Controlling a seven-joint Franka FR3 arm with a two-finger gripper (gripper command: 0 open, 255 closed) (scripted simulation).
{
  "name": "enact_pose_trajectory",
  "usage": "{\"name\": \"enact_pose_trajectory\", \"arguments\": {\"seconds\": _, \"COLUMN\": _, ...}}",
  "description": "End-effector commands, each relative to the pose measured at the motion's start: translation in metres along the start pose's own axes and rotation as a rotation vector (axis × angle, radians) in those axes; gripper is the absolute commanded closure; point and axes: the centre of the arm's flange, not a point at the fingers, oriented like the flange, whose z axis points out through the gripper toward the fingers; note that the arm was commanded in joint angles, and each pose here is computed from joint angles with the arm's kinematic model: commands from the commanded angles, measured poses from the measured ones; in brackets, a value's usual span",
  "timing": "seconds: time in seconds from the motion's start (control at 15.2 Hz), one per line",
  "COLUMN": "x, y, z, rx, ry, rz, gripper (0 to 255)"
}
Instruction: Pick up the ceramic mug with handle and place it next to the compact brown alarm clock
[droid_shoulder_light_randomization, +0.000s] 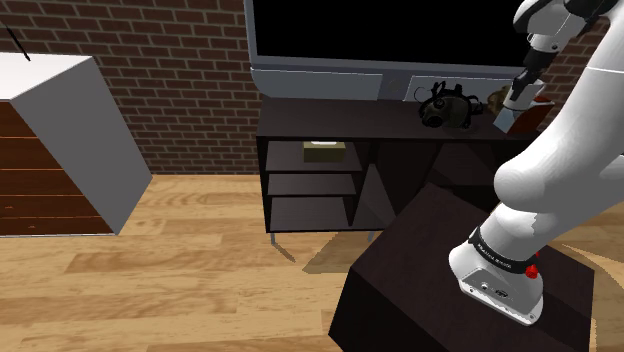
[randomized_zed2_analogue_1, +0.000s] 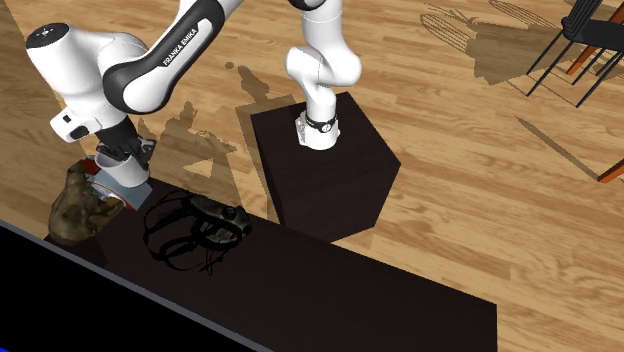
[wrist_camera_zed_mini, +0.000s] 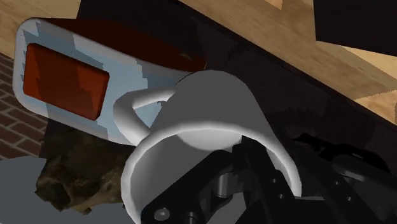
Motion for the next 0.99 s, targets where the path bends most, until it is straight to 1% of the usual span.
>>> {"name": "enact_pose_trajectory", "arguments": {"seconds": 0.0, "x": -0.003, "y": 0.001, "z": 0.013, "rx": 0.002, "ry": -0.008, "rz": 0.006, "gripper": 255}}
{"name": "enact_pose_trajectory", "arguments": {"seconds": 0.79, "x": -0.004, "y": -0.003, "z": 0.076, "rx": 0.002, "ry": -0.008, "rz": 0.006, "gripper": 255}}
{"name": "enact_pose_trajectory", "arguments": {"seconds": 0.92, "x": -0.004, "y": -0.003, "z": 0.076, "rx": 0.002, "ry": -0.008, "rz": 0.006, "gripper": 255}}
